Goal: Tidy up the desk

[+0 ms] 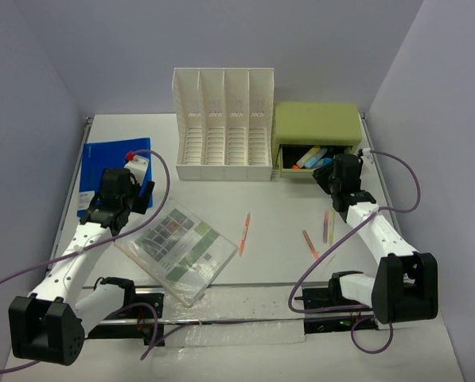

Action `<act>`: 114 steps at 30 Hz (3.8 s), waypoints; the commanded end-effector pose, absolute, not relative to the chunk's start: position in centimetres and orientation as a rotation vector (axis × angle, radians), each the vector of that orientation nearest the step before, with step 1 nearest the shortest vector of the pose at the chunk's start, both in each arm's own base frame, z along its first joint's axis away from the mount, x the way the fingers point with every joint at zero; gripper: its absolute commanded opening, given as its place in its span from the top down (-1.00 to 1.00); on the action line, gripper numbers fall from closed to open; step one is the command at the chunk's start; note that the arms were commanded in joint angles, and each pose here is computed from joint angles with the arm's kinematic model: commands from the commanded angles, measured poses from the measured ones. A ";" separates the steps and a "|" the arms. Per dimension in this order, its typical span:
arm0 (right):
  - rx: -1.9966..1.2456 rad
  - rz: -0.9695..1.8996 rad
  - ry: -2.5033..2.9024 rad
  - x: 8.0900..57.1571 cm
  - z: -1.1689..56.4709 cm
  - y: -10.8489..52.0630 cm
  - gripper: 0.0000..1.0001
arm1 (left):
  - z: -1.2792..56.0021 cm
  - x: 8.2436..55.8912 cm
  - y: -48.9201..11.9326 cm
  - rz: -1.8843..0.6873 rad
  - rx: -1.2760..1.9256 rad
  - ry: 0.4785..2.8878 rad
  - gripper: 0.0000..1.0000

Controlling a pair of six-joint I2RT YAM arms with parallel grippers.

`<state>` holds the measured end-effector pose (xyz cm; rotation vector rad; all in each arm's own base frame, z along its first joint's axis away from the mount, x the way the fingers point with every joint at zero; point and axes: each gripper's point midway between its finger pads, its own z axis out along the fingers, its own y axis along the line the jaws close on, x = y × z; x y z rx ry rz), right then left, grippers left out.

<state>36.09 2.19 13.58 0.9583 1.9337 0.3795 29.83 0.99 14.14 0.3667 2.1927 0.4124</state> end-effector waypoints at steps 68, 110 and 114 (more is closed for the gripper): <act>0.827 0.392 1.822 39.9 14.6 1.7 0.43 | 14.6 30.4 1.6 0.468 0.350 2.188 -0.98; 0.828 0.372 1.792 47.4 15.6 1.3 0.46 | 14.0 30.4 1.8 0.489 0.356 2.204 -0.98; 0.832 0.371 1.796 47.7 15.4 1.2 0.45 | 14.0 30.4 1.8 0.489 0.354 2.205 -0.98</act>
